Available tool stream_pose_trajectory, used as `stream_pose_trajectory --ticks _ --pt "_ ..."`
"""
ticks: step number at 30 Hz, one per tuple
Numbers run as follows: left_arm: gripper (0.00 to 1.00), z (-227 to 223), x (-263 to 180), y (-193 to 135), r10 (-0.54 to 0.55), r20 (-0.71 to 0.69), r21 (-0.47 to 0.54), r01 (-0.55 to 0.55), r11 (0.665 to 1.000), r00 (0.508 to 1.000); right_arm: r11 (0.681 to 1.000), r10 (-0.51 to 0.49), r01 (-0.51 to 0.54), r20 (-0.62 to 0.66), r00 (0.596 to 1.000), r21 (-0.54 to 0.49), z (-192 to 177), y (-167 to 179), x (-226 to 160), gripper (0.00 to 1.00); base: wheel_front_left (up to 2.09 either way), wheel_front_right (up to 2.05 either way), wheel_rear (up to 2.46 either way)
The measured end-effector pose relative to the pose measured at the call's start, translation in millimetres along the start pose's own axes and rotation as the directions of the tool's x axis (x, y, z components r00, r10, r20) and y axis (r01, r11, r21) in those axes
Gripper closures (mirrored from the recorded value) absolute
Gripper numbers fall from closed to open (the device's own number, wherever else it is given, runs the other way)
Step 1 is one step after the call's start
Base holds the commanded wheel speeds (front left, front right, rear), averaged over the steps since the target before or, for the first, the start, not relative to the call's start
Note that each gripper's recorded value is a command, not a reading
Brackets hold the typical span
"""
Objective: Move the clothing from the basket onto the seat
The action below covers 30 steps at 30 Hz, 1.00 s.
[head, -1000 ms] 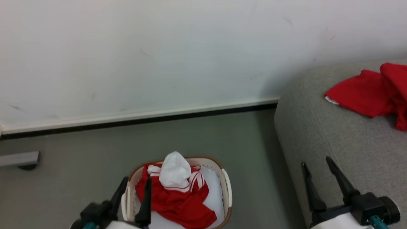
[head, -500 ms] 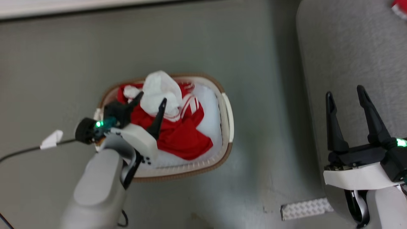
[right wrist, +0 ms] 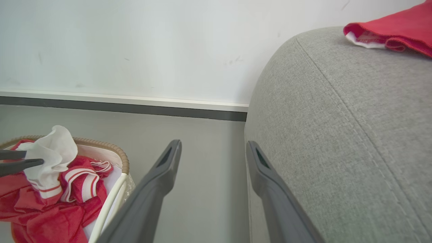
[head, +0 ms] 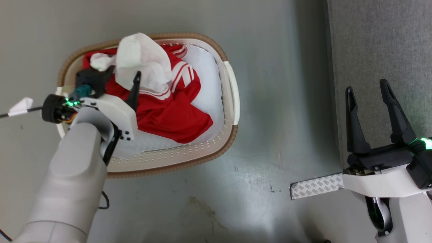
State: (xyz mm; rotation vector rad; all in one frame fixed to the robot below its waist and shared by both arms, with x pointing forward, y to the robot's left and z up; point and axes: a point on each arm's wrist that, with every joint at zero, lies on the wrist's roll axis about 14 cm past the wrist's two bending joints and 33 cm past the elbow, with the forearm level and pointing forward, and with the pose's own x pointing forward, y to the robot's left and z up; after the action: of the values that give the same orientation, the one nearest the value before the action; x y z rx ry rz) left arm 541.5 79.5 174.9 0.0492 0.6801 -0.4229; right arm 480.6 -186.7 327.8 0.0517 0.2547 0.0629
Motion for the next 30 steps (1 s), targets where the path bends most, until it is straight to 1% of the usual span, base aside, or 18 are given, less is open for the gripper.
stream_pose_trajectory --ticks 4,10,11,12,13,15,17,22,26,30 --pt "0.0 -5.6 10.3 0.7 -0.007 -0.015 0.012 0.007 1.0 1.0 1.0 -0.009 0.009 -0.014 1.0 -0.006 -5.4 -4.2 -0.4 0.0 0.0 0.0 0.0" --pt "0.0 -18.6 20.1 -8.9 -0.044 -0.059 0.028 0.046 0.999 0.997 1.0 -0.023 0.023 -0.036 0.999 0.0 -13.8 -9.1 -2.4 0.0 0.0 0.0 0.0" --pt "0.25 -21.9 20.9 -10.7 -0.049 -0.072 0.027 0.051 0.998 0.996 1.0 -0.026 0.026 -0.038 0.999 0.005 -14.9 -9.6 -2.7 0.0 0.0 0.0 0.0" --pt "0.65 -25.6 21.3 -13.2 -0.055 -0.086 0.025 0.058 0.998 0.995 1.0 -0.027 0.027 -0.041 0.999 0.005 -16.2 -9.9 -2.8 0.0 0.0 0.0 0.0" --pt "1.0 -28.4 21.6 -15.6 -0.062 -0.094 0.025 0.065 0.998 0.994 1.0 -0.027 0.028 -0.044 0.999 0.006 -17.4 -10.1 -3.0 0.0 0.0 0.0 0.0" --pt "1.0 -33.1 21.4 -19.4 -0.072 -0.109 0.02 0.075 0.997 0.991 1.0 -0.027 0.028 -0.047 0.999 0.008 -18.8 -9.9 -2.8 0.0 0.0 0.0 0.0" --pt "1.0 -29.8 21.1 -24.5 -0.08 -0.097 0.0 0.08 0.997 0.992 1.0 -0.027 0.027 -0.046 0.999 0.009 -18.5 -9.7 -2.6 0.0 0.0 0.0 0.0" --pt "1.0 2.7 14.3 -42.1 -0.106 0.0 -0.048 0.106 0.993 0.994 1.0 -0.023 0.023 -0.018 1.0 0.015 -6.2 -7.3 -2.0 0.0 0.0 0.0 0.0" --pt "1.0 26.8 -8.5 -50.5 -0.11 0.077 -0.114 0.118 0.986 0.991 1.0 0.0 -0.001 0.024 1.0 0.024 14.5 2.2 -4.5 0.0 0.0 0.0 0.0" --pt "1.0 56.4 -40.7 -54.5 -0.119 0.164 -0.126 0.141 0.982 0.979 0.999 0.014 -0.017 0.076 0.997 0.038 41.2 9.8 -14.6 0.0 0.0 0.0 0.0"
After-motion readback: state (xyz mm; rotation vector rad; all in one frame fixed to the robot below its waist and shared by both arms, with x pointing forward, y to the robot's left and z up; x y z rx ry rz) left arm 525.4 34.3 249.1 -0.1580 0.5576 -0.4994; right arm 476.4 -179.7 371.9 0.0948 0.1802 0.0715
